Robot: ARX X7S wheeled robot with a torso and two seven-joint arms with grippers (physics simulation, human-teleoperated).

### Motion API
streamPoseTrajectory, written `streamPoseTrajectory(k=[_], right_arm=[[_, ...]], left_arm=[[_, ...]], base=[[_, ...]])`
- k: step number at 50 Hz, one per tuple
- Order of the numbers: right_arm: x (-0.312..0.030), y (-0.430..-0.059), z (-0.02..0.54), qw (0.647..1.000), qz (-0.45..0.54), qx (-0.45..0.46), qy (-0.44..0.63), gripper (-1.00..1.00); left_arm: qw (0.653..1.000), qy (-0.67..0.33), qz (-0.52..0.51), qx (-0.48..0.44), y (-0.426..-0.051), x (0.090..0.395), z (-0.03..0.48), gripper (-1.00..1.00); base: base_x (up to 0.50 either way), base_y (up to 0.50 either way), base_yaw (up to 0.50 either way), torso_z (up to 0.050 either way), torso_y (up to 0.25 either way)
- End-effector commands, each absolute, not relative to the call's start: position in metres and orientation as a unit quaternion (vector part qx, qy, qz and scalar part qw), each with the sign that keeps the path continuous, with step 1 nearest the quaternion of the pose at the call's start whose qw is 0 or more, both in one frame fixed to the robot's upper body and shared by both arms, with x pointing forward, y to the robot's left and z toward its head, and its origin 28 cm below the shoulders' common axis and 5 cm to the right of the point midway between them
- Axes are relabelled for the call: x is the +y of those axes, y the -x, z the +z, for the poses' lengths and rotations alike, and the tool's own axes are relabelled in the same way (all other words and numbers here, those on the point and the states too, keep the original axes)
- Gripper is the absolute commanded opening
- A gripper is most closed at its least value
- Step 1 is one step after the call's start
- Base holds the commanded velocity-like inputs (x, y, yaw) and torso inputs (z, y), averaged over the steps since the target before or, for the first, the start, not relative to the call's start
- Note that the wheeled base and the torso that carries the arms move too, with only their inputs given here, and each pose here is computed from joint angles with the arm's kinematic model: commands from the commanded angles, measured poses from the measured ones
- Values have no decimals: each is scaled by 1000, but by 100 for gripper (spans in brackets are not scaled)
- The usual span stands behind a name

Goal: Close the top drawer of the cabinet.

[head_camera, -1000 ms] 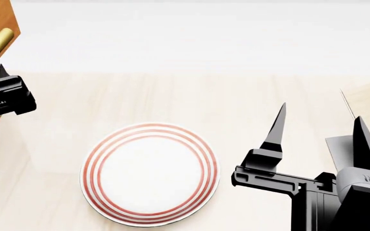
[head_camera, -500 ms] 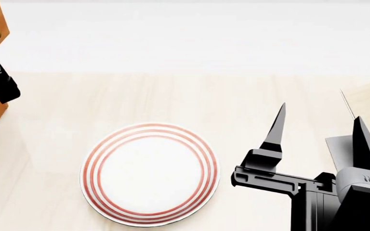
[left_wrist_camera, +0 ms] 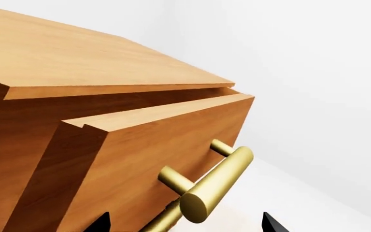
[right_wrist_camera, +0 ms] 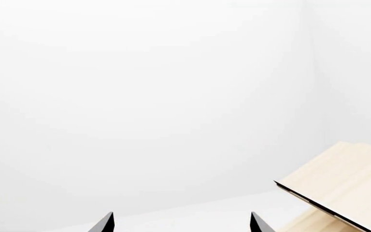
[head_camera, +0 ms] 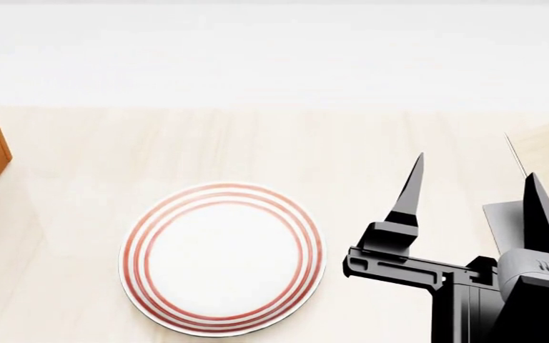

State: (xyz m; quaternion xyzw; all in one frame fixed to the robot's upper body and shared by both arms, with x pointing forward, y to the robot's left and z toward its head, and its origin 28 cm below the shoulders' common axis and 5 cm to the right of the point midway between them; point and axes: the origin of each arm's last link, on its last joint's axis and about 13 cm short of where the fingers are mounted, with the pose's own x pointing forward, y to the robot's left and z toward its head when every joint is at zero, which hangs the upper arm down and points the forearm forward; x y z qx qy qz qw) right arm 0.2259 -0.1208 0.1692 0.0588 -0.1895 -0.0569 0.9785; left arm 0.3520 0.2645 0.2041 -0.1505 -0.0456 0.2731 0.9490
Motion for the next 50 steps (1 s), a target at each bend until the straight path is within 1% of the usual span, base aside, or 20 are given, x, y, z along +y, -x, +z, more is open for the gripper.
streamPoseTrajectory(k=[1,18,24,29,34,36,47,50], right_arm=[[-121,-226,169,979,-57,-189,-58,100],[-121,-226,170,978,-57,-190,-59,100],[-121,-226,169,979,-57,-189,-58,100],[-121,-226,169,979,-57,-189,-58,100],[-121,-226,169,979,-57,-189,-57,100],[-121,-226,169,979,-57,-189,-58,100],[-121,-226,169,979,-57,-189,-58,100],[-121,-226,168,979,-57,-189,-58,100]], left_arm=[[936,157,310,-50,-354,279,213,100],[920,172,343,-77,-355,300,236,100],[914,173,358,-85,-355,305,235,100],[895,178,397,-96,-354,309,233,100],[886,191,410,-102,-353,311,234,100],[866,217,437,-111,-351,315,235,100],[878,211,416,-104,-352,309,232,100],[888,205,400,-98,-351,305,230,100]], base=[[0,0,0,0,0],[0,0,0,0,0],[0,0,0,0,0],[0,0,0,0,0],[0,0,0,0,0],[0,0,0,0,0],[0,0,0,0,1],[0,0,0,0,0]])
